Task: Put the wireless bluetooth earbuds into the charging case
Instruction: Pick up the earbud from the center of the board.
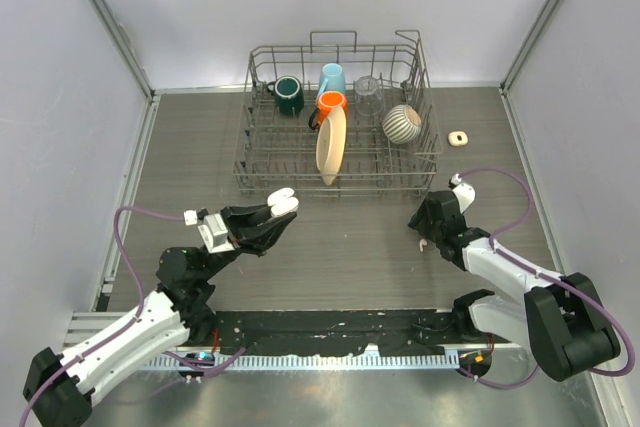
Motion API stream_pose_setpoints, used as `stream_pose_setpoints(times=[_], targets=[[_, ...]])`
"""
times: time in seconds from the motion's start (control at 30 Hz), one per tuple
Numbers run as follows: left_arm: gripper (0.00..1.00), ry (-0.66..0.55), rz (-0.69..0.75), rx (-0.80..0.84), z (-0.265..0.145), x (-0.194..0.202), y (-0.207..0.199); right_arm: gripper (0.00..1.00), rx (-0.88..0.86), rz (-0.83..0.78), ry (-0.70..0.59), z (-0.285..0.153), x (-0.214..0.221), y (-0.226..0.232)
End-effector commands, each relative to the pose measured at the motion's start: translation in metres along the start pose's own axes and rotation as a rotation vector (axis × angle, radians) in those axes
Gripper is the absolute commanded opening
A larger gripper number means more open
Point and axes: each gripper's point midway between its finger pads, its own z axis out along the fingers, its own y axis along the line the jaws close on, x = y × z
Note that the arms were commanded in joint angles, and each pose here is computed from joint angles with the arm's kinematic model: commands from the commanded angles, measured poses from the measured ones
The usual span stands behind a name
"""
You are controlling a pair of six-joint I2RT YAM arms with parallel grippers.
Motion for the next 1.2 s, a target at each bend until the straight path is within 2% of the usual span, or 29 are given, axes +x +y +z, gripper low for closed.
stream_pose_setpoints(times=[0.0, 0.27, 0.43, 0.67, 0.87, 1.17], targets=[[0.00, -0.062, 0.031, -0.008, 0.005, -0.022, 0.002, 0.55, -0.044, 0.014, 0.022, -0.004, 0.000, 0.009], [0.00, -0.065, 0.031, -0.008, 0.006, -0.024, 0.002, 0.51, -0.067, -0.020, 0.059, -0.001, 0.006, 0.015], [0.00, -0.062, 0.031, -0.011, 0.005, -0.023, 0.003, 0.46, -0.048, -0.036, 0.030, -0.003, -0.003, 0.013], [0.00, -0.058, 0.030, -0.013, 0.007, -0.021, 0.004, 0.56, -0.014, -0.049, -0.015, -0.013, -0.023, 0.012], [0.00, -0.053, 0.026, -0.010, 0.007, -0.019, 0.003, 0.56, 0.041, -0.076, -0.022, -0.013, -0.030, 0.006], [0.00, -0.051, 0.026, -0.017, 0.007, -0.018, 0.005, 0.51, 0.072, -0.110, 0.004, -0.003, -0.028, 0.006]])
